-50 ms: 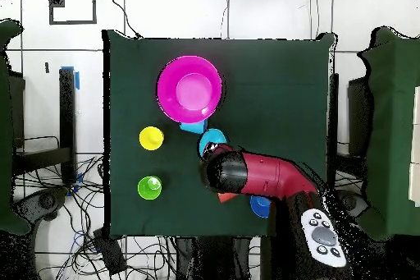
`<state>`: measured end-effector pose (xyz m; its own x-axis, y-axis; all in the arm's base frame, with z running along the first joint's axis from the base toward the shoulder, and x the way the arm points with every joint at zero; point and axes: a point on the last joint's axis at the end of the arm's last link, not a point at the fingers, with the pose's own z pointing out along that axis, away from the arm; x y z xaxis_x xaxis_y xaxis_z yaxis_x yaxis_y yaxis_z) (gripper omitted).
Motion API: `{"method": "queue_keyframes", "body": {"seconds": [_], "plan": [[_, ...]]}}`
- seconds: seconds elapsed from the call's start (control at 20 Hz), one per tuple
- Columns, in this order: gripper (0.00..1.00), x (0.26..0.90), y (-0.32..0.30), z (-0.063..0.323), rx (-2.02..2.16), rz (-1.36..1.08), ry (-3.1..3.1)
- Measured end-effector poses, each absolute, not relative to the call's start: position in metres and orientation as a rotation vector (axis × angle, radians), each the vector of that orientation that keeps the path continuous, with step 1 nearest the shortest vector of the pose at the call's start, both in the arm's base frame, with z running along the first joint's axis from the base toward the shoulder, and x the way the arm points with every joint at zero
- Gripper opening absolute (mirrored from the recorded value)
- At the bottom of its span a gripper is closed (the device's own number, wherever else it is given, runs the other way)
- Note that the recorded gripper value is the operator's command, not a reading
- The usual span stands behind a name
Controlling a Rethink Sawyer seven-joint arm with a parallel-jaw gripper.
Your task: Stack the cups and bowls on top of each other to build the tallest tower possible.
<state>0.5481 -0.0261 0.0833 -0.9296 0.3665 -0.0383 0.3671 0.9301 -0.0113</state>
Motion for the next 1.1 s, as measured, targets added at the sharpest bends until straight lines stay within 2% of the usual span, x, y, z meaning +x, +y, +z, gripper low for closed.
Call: {"method": "queue_keyframes", "body": {"seconds": [0.25, 0.6, 0.75, 1.1], "plan": [[0.00, 0.536, -0.016, 0.067, 0.659, -0.061, 3.064], [0.00, 0.530, -0.019, 0.065, 0.699, -0.086, 3.066], [0.00, 0.532, -0.020, 0.070, 0.715, -0.091, 3.054], [0.00, 0.538, -0.010, 0.109, 0.720, -0.109, 3.005]]}}
